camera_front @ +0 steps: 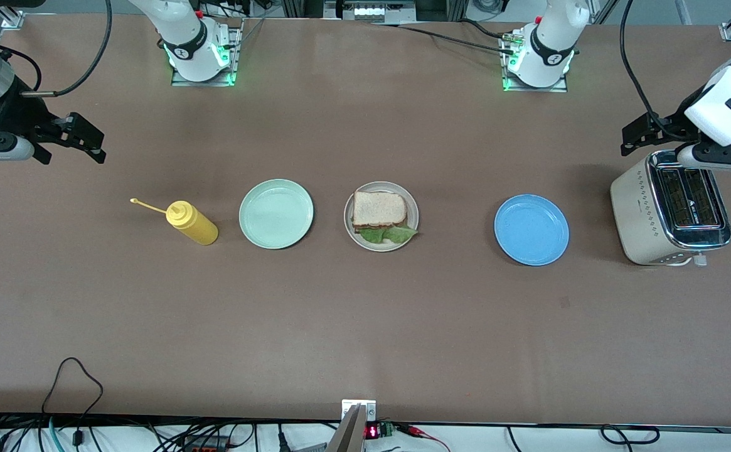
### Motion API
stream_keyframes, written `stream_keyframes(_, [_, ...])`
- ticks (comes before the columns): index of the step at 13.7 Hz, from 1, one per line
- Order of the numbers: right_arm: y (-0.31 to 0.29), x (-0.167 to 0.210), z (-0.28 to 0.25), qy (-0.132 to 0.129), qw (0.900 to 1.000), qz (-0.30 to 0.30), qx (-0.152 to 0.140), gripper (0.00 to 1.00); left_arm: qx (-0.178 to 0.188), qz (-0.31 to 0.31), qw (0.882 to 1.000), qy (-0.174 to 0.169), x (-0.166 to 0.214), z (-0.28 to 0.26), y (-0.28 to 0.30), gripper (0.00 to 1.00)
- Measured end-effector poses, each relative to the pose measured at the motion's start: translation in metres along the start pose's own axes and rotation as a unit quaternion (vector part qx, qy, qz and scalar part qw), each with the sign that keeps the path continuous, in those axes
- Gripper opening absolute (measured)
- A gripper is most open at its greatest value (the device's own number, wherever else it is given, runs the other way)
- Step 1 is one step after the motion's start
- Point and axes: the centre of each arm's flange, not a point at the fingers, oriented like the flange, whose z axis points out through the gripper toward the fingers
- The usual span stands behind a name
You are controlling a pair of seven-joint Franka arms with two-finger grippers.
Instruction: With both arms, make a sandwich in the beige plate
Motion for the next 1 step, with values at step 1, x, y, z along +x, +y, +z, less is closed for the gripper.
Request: stream_keyframes(1, [0.0004,0.0004,-0.0015,0.002,1.0,0.0,0.0,1.0,0.0,0.0,1.0,0.0,0.0,0.0,0.0,1.0])
